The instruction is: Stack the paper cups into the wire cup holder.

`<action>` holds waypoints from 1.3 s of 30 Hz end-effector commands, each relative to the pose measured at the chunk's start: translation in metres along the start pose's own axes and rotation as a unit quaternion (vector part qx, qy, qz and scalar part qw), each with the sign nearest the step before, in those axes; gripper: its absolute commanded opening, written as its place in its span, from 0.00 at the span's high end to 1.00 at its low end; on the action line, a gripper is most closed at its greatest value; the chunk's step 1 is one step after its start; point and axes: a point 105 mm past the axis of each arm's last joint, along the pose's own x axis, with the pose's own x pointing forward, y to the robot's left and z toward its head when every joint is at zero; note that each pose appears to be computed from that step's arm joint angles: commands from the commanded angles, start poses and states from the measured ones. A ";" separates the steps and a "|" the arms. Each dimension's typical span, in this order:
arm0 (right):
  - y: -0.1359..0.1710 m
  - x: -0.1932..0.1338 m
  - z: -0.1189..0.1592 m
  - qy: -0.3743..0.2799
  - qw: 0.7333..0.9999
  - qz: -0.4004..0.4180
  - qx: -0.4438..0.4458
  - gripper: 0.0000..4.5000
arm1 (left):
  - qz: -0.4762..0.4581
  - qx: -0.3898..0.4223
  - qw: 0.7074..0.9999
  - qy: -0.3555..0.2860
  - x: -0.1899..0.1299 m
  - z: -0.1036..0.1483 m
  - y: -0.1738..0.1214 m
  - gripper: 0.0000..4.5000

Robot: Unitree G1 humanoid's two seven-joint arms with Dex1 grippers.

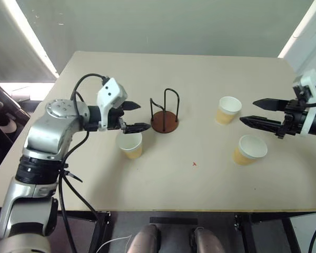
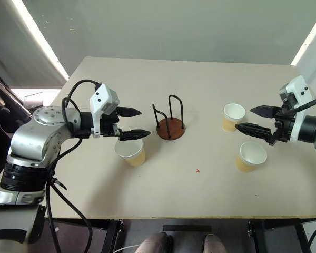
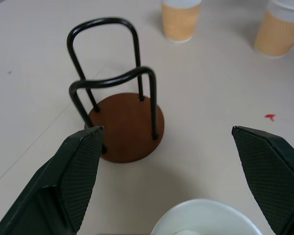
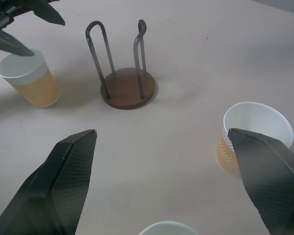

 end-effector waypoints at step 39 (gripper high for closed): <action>0.059 -0.018 0.053 -0.037 0.993 0.109 -0.038 0.01 | 0.007 -0.011 1.000 -0.015 0.049 0.009 0.006 0.00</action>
